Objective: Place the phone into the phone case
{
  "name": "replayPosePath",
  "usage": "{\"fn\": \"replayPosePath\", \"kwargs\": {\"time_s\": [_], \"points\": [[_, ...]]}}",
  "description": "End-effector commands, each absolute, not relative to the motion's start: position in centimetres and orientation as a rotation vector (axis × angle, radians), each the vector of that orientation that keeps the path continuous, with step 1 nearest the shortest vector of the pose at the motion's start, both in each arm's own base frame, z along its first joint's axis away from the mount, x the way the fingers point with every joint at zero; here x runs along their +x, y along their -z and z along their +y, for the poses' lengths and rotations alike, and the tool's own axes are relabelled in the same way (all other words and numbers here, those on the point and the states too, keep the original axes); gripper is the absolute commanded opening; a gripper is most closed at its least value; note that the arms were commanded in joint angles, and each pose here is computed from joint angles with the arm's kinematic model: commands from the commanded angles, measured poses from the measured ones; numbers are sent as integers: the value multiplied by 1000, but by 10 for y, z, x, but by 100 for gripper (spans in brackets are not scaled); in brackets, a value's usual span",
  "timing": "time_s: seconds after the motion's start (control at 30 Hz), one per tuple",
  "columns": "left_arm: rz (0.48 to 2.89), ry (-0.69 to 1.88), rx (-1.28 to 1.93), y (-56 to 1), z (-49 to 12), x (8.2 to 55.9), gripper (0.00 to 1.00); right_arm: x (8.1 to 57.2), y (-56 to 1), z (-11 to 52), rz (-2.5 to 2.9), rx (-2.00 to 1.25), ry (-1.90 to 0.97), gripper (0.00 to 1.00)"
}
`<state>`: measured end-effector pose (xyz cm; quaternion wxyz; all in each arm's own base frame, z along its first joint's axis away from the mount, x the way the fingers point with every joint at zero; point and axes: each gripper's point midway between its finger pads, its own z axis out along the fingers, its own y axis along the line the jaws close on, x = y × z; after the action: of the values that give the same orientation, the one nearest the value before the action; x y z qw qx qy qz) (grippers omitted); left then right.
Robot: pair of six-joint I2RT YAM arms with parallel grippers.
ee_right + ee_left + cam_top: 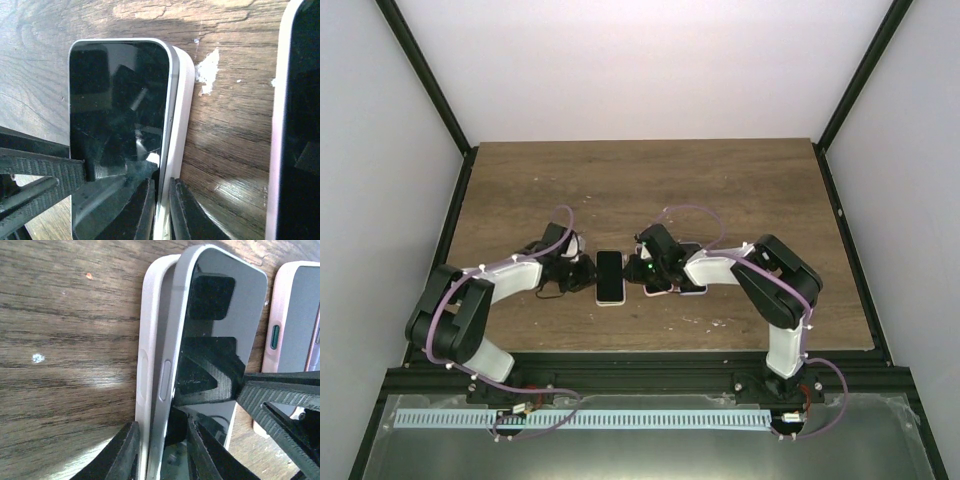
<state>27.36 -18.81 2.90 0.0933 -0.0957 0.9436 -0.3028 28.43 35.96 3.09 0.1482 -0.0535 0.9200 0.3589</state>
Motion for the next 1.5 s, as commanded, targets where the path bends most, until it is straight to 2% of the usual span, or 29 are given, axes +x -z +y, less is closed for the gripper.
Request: {"fn": "replayPosePath", "kwargs": {"time_s": [0.0,0.17,0.33,0.4,0.47,0.57,0.67,0.77,0.93,1.3,1.47], "points": [[2826,975,-290,-27,-199,261,27,267,-15,356,2703,-148,-1024,11],[2837,1018,-283,-24,-210,249,18,263,-19,359,2692,-134,-1081,14],[2840,1016,-305,-23,-205,248,15,262,-21,357,2683,-133,-1089,16],[2815,1023,-320,-28,-202,249,20,261,-22,355,2682,-129,-1086,18],[2786,1020,-334,-35,-198,253,32,260,-24,353,2679,-122,-1089,20],[2757,1015,-338,-41,-194,257,35,260,-28,351,2665,-105,-1112,22],[2768,1028,-321,-37,-196,256,32,258,-29,352,2663,-90,-1140,23],[2799,1005,-323,-23,-193,250,25,256,-25,354,2676,-69,-1162,30],[2827,982,-331,-6,-189,242,17,253,-22,360,2684,-65,-1216,31],[2815,1009,-305,-12,-189,237,14,255,-81,379,2482,-120,-1505,31],[2820,974,-305,-13,-183,230,21,251,-91,383,2437,-128,-1593,31]]}}
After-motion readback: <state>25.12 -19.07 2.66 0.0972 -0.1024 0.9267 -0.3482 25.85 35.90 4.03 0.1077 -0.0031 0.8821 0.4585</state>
